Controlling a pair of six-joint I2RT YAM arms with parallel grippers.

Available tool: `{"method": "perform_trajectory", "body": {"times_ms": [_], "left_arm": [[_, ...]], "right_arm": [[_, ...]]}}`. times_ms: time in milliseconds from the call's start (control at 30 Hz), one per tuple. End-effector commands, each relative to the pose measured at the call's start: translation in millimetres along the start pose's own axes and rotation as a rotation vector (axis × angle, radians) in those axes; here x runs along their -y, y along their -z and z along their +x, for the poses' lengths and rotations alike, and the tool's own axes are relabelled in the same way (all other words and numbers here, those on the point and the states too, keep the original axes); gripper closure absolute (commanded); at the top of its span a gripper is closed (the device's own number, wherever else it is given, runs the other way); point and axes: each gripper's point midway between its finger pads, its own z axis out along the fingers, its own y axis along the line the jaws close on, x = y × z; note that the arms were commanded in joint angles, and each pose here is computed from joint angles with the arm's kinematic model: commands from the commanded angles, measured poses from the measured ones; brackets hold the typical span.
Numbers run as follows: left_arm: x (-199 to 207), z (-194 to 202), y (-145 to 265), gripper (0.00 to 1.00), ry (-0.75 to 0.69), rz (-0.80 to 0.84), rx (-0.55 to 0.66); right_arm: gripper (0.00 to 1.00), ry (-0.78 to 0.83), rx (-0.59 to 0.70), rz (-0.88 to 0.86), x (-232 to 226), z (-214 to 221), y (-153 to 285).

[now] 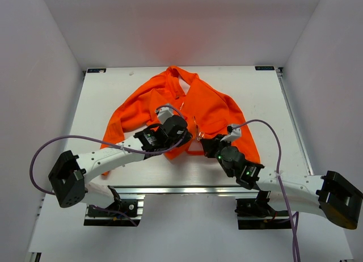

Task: Zip up the jacket

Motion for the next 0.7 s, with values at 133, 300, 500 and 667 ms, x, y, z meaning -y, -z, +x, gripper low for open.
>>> {"method": "perform_trajectory", "body": {"times_ms": [133, 300, 500, 667], "left_arm": [[23.3, -7.0, 3.5, 1.00, 0.020, 0.047, 0.025], [25.8, -9.2, 4.9, 1.00, 0.022, 0.048, 0.033], [26.4, -11.8, 9.0, 1.00, 0.021, 0.052, 0.050], [27.7, -11.2, 10.2, 1.00, 0.018, 0.053, 0.050]], "right_arm": [[1.00, -0.058, 0.071, -0.006, -18.4, -22.7, -3.4], [1.00, -0.060, 0.074, -0.001, -18.1, -23.7, -3.3], [1.00, -0.057, 0.069, 0.012, -14.5, -21.5, -2.9], [1.00, -0.060, 0.071, 0.010, -16.5, -23.2, -3.4]]}}
